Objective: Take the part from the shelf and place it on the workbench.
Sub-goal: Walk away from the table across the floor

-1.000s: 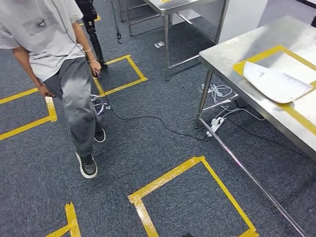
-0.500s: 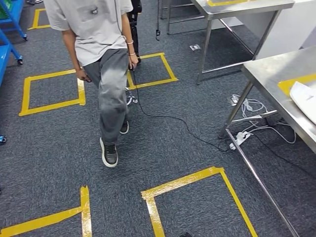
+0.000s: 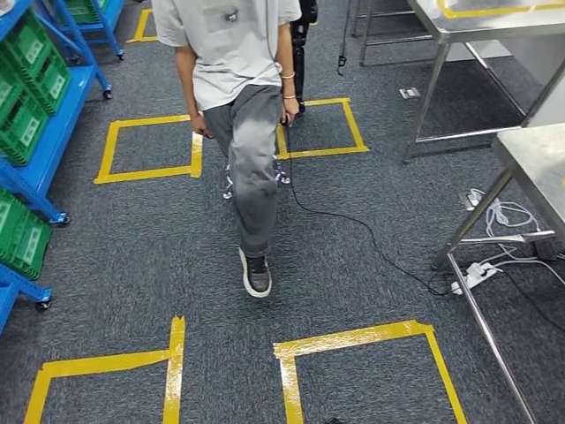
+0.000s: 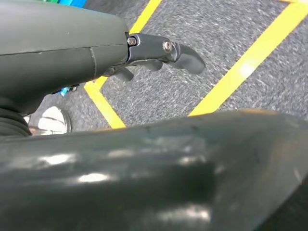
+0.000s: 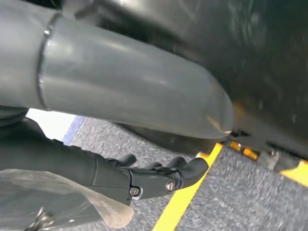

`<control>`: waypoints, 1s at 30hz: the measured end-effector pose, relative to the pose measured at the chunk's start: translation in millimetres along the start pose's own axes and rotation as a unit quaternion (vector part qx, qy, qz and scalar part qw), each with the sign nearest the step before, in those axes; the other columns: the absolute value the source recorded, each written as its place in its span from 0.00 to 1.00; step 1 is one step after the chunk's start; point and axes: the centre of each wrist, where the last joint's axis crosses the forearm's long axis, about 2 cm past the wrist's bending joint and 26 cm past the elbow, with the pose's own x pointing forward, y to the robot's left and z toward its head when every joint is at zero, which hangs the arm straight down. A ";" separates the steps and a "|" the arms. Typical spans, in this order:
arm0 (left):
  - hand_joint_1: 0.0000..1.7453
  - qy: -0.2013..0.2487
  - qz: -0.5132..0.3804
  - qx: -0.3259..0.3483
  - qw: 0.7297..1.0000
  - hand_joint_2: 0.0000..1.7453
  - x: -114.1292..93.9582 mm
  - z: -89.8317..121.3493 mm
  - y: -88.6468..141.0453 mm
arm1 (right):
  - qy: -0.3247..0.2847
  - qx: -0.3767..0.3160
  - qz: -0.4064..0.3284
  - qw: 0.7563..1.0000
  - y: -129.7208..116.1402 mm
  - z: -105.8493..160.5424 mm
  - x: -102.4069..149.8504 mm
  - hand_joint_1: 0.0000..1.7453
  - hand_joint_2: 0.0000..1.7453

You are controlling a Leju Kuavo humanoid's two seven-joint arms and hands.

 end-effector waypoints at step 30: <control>0.00 -0.005 0.003 -0.004 1.000 0.00 2.8 1.6 -4.4 | 0.015 0.008 0.010 1.000 -5.6 0.4 -2.5 0.00 0.00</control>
